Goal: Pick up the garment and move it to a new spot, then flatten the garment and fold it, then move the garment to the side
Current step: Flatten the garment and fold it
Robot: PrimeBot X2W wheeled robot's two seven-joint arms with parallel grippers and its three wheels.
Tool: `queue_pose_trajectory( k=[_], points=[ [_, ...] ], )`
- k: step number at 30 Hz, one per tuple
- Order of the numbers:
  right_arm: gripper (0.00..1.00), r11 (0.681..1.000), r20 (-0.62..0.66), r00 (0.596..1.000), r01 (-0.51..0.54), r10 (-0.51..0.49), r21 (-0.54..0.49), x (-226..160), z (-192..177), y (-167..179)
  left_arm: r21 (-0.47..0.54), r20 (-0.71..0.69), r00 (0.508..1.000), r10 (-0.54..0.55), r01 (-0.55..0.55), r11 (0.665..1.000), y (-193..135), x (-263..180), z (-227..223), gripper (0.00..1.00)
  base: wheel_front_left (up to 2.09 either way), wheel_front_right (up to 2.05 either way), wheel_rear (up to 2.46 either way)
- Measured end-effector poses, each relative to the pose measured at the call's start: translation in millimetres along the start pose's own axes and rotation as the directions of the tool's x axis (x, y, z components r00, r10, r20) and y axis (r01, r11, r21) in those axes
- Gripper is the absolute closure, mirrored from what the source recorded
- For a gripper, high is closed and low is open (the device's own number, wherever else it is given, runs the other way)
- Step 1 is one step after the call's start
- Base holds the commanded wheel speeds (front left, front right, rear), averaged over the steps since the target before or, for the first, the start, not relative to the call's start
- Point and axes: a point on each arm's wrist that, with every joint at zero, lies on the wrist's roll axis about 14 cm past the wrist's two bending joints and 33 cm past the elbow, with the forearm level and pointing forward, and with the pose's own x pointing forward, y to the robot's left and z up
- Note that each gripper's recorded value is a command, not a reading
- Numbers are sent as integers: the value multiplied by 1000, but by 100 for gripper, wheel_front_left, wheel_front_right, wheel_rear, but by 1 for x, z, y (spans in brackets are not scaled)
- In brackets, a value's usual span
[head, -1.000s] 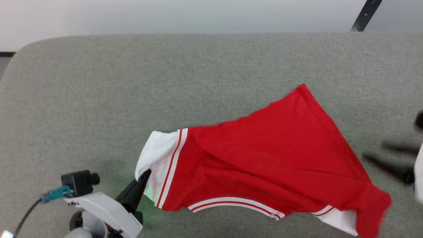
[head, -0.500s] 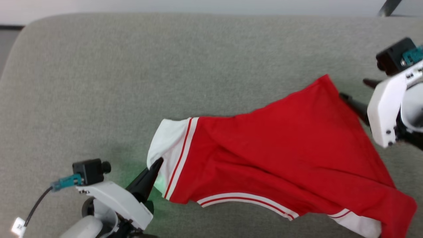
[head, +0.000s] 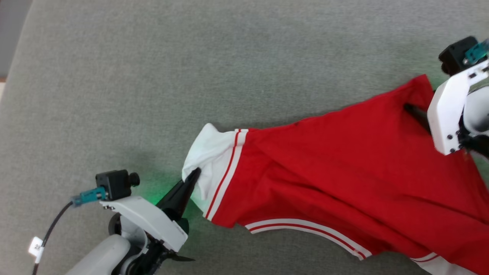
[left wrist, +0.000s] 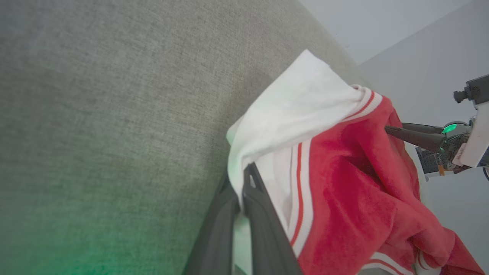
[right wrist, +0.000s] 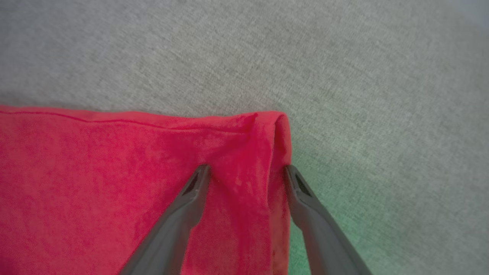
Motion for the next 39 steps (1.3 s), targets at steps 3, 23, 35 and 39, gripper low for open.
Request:
queue_pose_trajectory(
  k=[3,23,35,39],
  points=[
    [51,1000,-28,999,-15,15,-4,6,-1,1,-5,5,1000,11,-11,1000,4,-1,-1,100,0,0,0],
    [100,982,265,963,-2,-50,191,-24,44,-20,65,61,997,-55,51,997,-12,6,31,100,0,0,0],
    [100,907,608,737,14,-295,422,-91,134,-87,193,334,914,-230,172,966,-87,60,185,100,0,0,0],
    [100,885,716,592,-9,-370,465,-123,176,-106,259,434,874,-217,109,960,-100,79,245,100,0,0,0]
  ],
)
